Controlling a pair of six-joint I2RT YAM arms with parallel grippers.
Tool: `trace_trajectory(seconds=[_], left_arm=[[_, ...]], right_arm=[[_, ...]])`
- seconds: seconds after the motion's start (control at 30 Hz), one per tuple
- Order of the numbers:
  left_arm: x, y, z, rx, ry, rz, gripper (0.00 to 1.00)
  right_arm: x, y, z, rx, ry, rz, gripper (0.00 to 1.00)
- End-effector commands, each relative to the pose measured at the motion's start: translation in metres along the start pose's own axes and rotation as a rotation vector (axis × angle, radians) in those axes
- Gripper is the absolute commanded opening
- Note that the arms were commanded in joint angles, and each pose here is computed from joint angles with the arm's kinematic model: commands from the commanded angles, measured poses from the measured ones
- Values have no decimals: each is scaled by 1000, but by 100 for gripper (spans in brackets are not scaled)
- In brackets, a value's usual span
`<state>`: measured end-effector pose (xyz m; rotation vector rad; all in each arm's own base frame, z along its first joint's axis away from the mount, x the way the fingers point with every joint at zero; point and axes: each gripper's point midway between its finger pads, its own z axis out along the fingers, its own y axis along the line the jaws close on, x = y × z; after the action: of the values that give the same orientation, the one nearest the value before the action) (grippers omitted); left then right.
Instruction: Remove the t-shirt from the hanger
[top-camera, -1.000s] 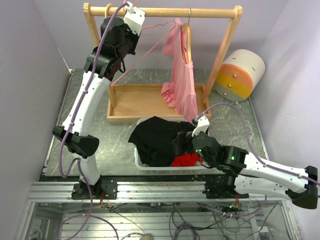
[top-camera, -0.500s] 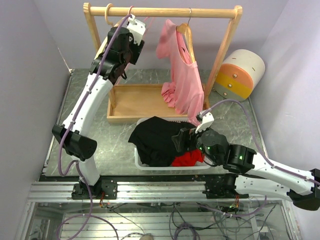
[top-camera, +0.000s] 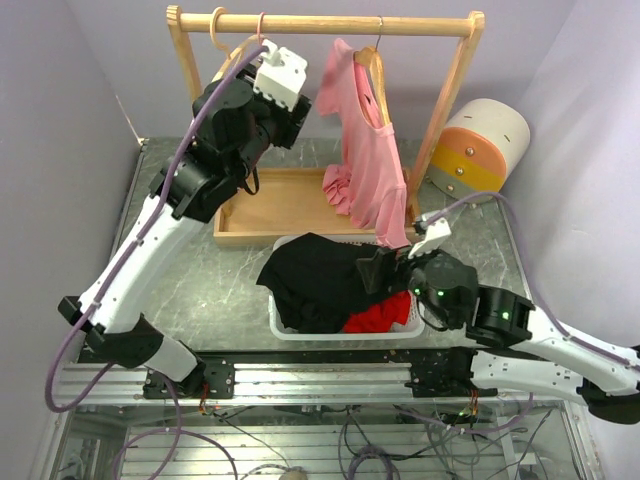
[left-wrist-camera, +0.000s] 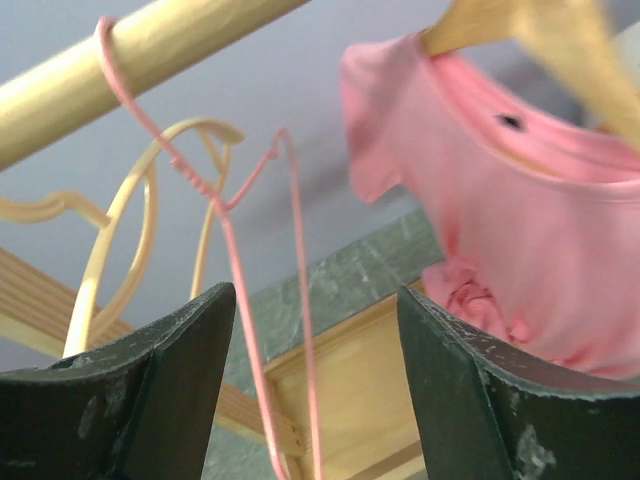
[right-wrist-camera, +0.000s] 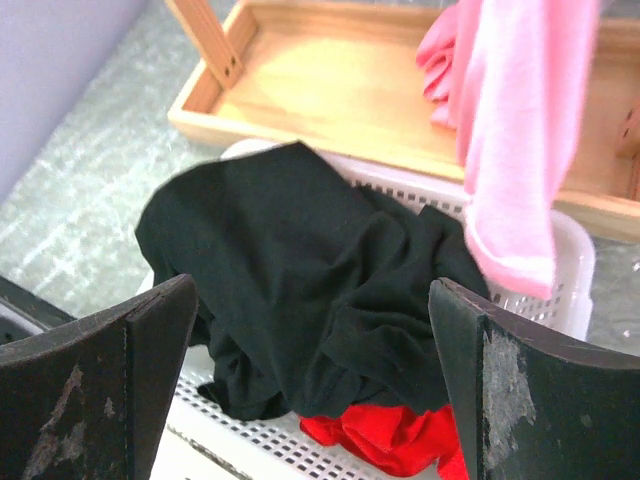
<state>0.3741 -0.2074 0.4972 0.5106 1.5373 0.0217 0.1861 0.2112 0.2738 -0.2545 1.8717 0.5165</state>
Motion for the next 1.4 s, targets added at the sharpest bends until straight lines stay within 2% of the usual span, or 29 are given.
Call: trace_trajectory(seconds=[0.0, 0.07, 0.17, 0.27, 0.4, 0.67, 0.77, 0.97, 1.37], left_arm=[[-43, -25, -29, 46, -140, -17, 72], [-62, -58, -37, 155, -195, -22, 71], [-82, -95, -40, 230, -234, -4, 70], [-91, -126, -30, 234, -253, 5, 74], [-99, -147, -8, 213, -284, -56, 78], [-122, -155, 9, 161, -400, -249, 84], [-125, -161, 18, 151, -406, -270, 85], [-115, -161, 49, 75, -392, -277, 87], [-94, -136, 98, 54, -368, -330, 89]], right_arm=[[-42, -19, -24, 45, -132, 55, 100], [-54, -25, -33, 50, -167, 78, 100], [-71, -31, -47, 44, -215, 100, 100], [-78, -38, -52, 71, -241, 93, 100], [-81, -46, -50, 125, -254, 56, 100], [-79, -56, -51, 166, -267, 31, 97], [-72, -58, -52, 161, -250, 37, 92], [-59, -55, -52, 119, -229, 65, 88], [-51, -44, -40, 95, -208, 48, 88]])
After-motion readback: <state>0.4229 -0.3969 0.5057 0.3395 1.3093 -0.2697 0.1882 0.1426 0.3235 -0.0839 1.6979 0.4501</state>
